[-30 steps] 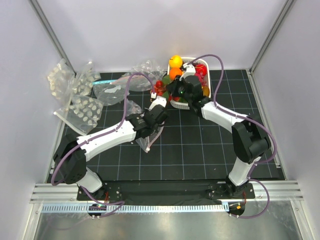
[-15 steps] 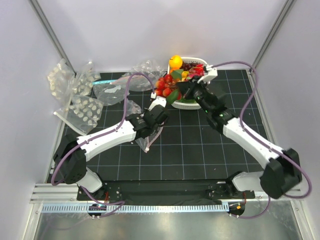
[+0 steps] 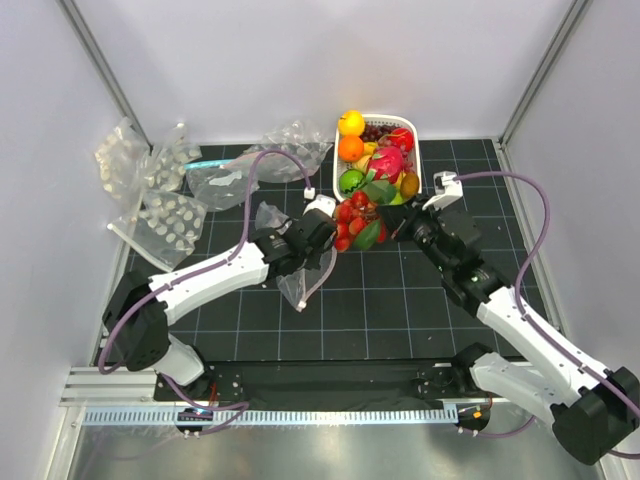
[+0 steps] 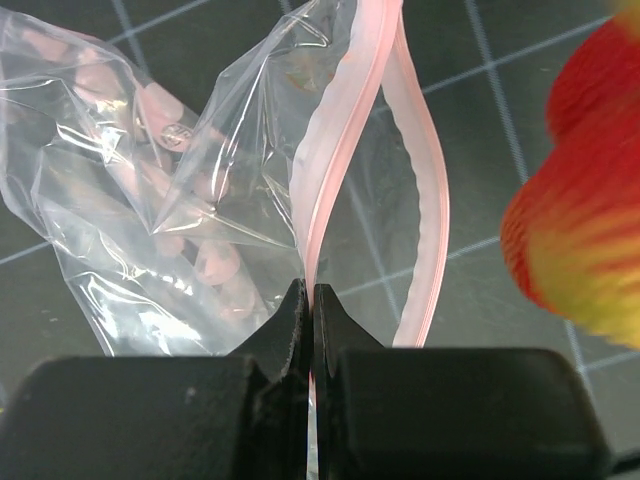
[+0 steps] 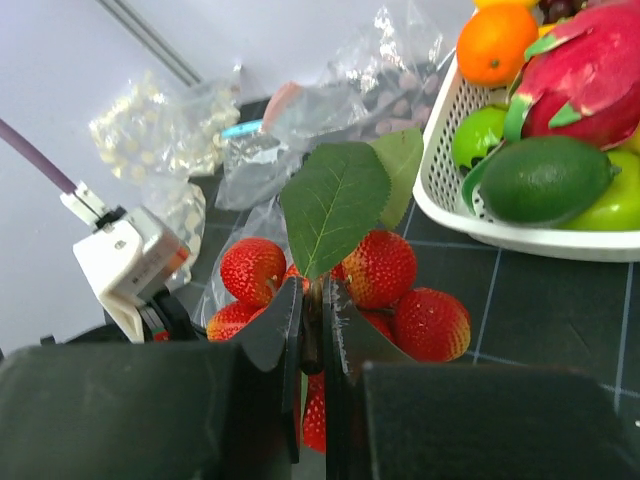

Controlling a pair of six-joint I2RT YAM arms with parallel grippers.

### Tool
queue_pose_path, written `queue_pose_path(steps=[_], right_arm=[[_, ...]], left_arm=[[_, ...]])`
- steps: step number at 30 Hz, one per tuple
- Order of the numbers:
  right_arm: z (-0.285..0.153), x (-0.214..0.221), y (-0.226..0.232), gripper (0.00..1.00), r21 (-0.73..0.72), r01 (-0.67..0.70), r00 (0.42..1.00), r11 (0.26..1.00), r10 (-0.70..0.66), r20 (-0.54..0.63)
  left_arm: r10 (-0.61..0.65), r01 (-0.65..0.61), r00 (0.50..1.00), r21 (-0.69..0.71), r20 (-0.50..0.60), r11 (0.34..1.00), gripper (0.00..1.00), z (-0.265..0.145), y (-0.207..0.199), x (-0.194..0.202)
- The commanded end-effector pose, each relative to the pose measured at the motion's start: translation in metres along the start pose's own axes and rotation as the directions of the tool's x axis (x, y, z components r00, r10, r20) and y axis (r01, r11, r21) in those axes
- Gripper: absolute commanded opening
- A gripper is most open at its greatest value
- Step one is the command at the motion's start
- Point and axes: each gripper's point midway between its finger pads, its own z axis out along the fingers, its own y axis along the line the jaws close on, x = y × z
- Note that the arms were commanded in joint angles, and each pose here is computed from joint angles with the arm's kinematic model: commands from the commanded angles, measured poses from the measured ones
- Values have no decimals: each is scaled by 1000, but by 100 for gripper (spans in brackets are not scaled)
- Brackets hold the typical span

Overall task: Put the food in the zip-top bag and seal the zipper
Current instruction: Place the fake fruit in the zipper food storage bag.

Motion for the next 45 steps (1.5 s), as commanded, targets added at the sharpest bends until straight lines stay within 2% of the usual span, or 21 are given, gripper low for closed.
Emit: queue_pose_path(steps=[1, 9, 17, 20, 26, 32, 38, 39, 42, 45], right_arm=[[-11, -19, 21, 1, -78, 20, 999, 997, -17, 44], [-31, -23, 35, 1, -185, 55, 994, 981, -36, 103], [-55, -35, 57, 1, -325, 32, 981, 945, 32, 190], [-69, -41, 66, 1, -391, 38, 969, 920, 62, 241], [-95, -45, 97, 1, -548, 91, 968, 831, 56, 245], [-100, -30, 119, 1, -679, 55, 983, 732, 79, 165], [-77, -8, 118, 1, -708, -53, 991, 704, 122, 47], [-74, -6, 118, 1, -708, -59, 992, 704, 123, 40], [-46, 8, 99, 1, -614, -86, 994, 785, 109, 1], [-27, 23, 86, 1, -557, -109, 994, 823, 103, -43]], left_arm=[[-69, 63, 997, 130, 44, 990, 0, -14, -18, -17], [-144, 135, 989, 219, 27, 966, 0, -17, -24, -19], [-276, 261, 961, 405, -21, 876, 0, -33, -40, -30], [-297, 278, 954, 460, -32, 843, 0, -40, -48, -34], [-332, 306, 942, 550, -55, 777, 0, -56, -62, -48], [-368, 323, 929, 558, -34, 764, 0, -63, -53, -55], [-414, 334, 910, 546, 25, 768, 0, -74, -33, -63], [-420, 341, 907, 533, 29, 774, 0, -72, -30, -61], [-450, 356, 890, 506, 73, 786, 0, -75, -18, -64], [-466, 365, 880, 497, 93, 788, 0, -79, -11, -65]])
